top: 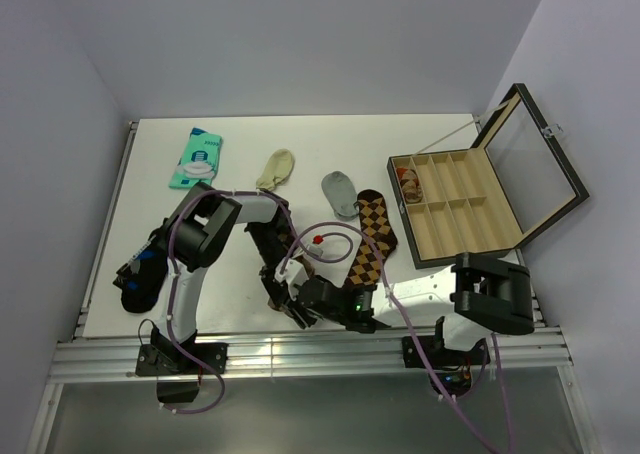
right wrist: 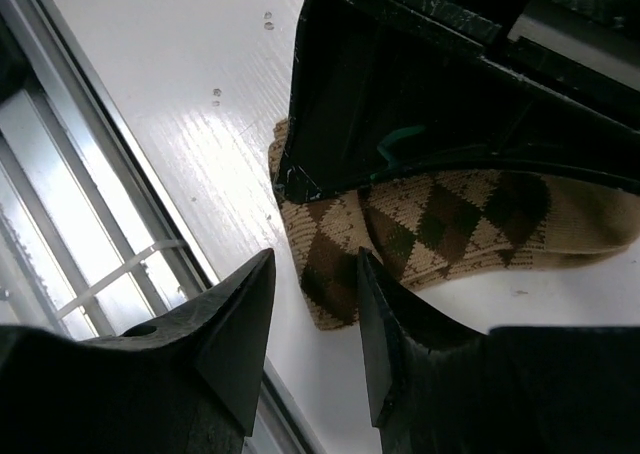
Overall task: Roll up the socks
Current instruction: Roll the sock at the center of the board.
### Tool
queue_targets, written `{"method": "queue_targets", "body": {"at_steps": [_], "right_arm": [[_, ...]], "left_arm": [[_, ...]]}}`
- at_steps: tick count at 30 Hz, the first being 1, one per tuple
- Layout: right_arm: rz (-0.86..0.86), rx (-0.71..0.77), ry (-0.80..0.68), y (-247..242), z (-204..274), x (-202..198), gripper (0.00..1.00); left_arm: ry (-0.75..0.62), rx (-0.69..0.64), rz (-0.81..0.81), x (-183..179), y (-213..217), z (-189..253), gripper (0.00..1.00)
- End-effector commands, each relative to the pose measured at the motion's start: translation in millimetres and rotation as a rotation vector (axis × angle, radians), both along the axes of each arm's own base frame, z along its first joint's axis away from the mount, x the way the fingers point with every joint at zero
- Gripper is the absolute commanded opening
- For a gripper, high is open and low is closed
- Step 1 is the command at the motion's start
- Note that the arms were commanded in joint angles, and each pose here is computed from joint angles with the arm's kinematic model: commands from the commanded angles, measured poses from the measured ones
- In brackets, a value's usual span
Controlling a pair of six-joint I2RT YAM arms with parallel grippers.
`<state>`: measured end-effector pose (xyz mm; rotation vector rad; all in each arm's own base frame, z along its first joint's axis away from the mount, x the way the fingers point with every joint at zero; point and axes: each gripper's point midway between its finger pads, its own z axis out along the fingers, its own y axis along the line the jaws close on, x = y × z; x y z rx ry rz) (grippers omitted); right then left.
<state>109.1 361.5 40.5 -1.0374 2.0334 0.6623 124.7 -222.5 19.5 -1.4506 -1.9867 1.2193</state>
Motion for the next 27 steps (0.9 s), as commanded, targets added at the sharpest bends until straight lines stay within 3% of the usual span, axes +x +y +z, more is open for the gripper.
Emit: {"method": "queue_targets", "body": {"at_steps": [1,10,18,27], "right_arm": [[0.018,0.055,-0.028,22.8,15.3,3.1,0.45],[0.001,-0.005,-0.022,20.8,-9.2,5.8,0.45],[-0.015,-0.065,-0.012,11.6,-32.2,6.2,0.47],[-0.030,-0.099,0.005,1.5,-44.7,4.7,0.19]], "left_arm": [[-0.061,-0.015,-0.039,10.3,1.7,-12.1,0.00],[-0.052,-0.010,-0.040,9.0,2.6,-11.8,0.01],[-0.031,-0.016,-0.045,4.8,4.0,-9.1,0.08],[-0.053,-0.049,-0.032,6.6,-0.8,0.0,0.20]]}}
